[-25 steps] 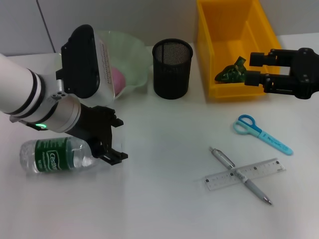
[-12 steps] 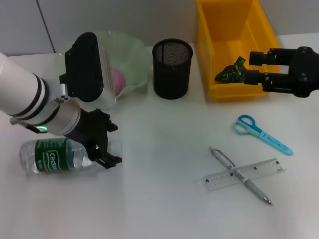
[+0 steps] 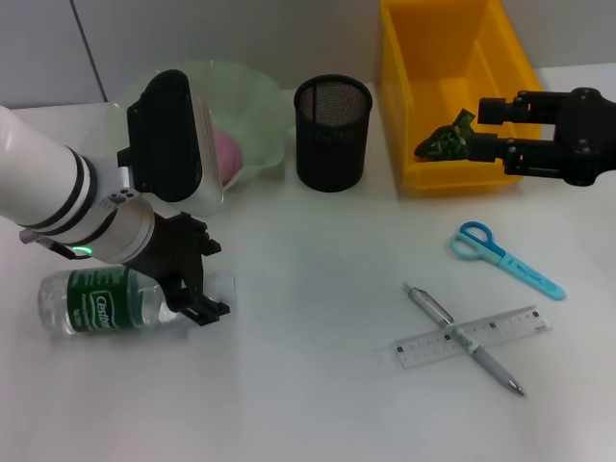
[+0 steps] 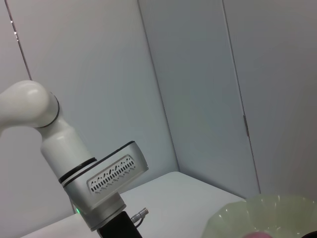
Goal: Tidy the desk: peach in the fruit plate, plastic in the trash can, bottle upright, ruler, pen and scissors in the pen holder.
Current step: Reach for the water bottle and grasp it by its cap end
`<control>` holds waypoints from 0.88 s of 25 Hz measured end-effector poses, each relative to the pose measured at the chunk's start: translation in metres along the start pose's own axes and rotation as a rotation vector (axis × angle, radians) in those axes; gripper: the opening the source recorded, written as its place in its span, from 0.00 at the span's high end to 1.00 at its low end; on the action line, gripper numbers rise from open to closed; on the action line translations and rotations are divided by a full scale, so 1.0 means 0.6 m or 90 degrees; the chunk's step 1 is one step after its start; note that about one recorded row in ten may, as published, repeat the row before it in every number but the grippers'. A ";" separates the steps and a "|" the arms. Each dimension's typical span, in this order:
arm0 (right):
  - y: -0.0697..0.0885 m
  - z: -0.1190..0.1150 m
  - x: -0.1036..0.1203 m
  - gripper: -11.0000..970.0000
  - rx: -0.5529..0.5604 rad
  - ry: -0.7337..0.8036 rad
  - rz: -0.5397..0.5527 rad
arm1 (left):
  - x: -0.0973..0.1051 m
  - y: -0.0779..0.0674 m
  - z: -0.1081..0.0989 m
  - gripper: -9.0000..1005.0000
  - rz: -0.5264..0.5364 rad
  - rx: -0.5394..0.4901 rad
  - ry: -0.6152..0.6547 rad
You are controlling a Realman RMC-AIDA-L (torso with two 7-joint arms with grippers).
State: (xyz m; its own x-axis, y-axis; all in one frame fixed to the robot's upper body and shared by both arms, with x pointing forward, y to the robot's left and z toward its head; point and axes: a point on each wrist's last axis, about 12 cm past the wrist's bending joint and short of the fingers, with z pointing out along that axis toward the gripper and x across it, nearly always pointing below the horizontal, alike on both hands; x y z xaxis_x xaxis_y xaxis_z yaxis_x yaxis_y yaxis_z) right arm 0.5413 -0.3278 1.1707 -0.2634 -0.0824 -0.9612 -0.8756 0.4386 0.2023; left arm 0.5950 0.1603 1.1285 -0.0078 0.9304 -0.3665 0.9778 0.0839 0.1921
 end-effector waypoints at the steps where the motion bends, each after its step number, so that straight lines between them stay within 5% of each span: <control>1: 0.000 0.000 0.000 0.36 0.000 0.000 0.000 | 0.000 0.000 0.000 0.19 0.000 0.000 0.002; 19: -0.002 0.000 0.001 0.36 0.007 -0.001 0.002 | -0.005 -0.003 0.003 0.20 0.005 0.006 0.006; 22: -0.003 0.000 0.002 0.36 0.008 -0.003 0.003 | -0.010 -0.007 0.006 0.27 0.009 0.009 0.011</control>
State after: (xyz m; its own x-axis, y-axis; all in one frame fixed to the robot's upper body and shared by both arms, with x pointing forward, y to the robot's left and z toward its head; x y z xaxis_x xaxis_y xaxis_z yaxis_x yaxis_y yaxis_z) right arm 0.5423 -0.3288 1.1694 -0.2654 -0.0770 -0.9611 -0.8691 0.4506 0.2039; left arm 0.5915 0.1531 1.1268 0.0024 0.9374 -0.3483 0.9807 0.0659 0.1842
